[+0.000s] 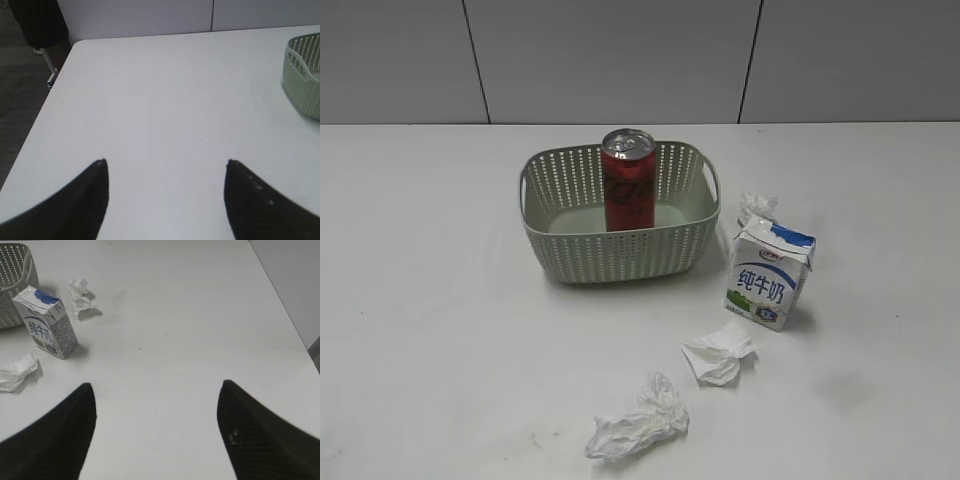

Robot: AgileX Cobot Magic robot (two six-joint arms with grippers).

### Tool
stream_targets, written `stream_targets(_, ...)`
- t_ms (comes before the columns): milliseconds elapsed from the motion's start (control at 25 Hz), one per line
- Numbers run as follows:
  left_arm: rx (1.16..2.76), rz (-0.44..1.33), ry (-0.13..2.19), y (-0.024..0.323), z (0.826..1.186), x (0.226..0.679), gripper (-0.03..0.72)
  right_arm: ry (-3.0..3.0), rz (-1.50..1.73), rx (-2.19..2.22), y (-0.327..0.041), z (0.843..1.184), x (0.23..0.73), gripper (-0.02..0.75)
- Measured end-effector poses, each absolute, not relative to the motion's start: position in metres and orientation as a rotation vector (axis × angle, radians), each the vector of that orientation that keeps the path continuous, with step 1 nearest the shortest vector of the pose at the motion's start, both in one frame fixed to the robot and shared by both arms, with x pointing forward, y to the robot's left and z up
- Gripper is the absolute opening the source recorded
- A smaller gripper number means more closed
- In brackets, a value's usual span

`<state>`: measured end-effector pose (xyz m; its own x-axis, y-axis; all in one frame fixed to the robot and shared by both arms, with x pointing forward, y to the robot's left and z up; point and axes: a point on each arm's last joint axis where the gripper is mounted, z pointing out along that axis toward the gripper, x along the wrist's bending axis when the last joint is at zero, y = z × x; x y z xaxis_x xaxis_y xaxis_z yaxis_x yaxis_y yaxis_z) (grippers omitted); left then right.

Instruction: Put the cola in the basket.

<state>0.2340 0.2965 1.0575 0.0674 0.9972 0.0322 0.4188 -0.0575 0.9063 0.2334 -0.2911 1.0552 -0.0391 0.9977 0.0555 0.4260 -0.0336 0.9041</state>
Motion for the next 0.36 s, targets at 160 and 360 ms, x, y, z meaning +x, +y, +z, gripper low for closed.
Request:
stream_targets(160,1.587,0.960,1.449,0.2965,1.0575,0.2341,0.550,1.545,1.041,1.539,-0.2911,1.0552,0.2334,0.570)
stream_targets(360,1.593,0.954,1.442,0.2966,1.0575,0.2342,0.550,1.545,1.041,1.539,-0.2911,1.0552,0.2334,0.570)
